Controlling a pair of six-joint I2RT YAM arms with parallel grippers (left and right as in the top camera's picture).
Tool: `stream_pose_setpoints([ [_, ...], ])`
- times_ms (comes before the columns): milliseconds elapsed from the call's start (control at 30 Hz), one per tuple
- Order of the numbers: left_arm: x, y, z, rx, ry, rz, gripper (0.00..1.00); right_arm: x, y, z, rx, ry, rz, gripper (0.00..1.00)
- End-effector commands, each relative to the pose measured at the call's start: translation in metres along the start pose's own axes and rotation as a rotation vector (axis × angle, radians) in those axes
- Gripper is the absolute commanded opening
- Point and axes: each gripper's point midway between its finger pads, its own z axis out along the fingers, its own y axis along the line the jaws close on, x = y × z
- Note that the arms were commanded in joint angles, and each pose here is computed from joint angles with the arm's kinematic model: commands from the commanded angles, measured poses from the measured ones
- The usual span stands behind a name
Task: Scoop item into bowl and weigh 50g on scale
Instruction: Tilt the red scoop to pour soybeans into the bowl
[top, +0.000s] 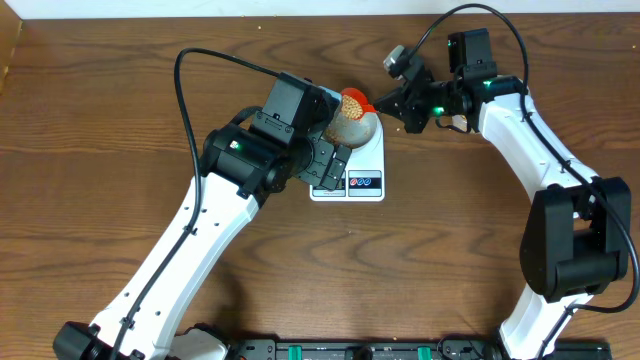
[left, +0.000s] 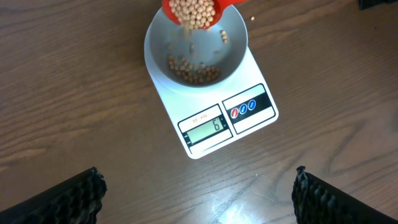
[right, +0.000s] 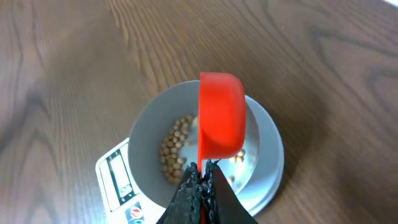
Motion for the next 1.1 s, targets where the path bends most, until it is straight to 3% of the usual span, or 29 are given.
stream_pose_setpoints([
  [0, 0.005, 0.001, 0.005, 0.000, 0.022, 0.008, 0.98, -0.001, 0.004, 0.001, -0.011, -0.003, -0.115, 0.01],
  [1067, 0.005, 0.001, 0.005, 0.000, 0.022, 0.008, 0.98, -0.014, -0.002, 0.000, 0.015, -0.045, -0.252, 0.01],
])
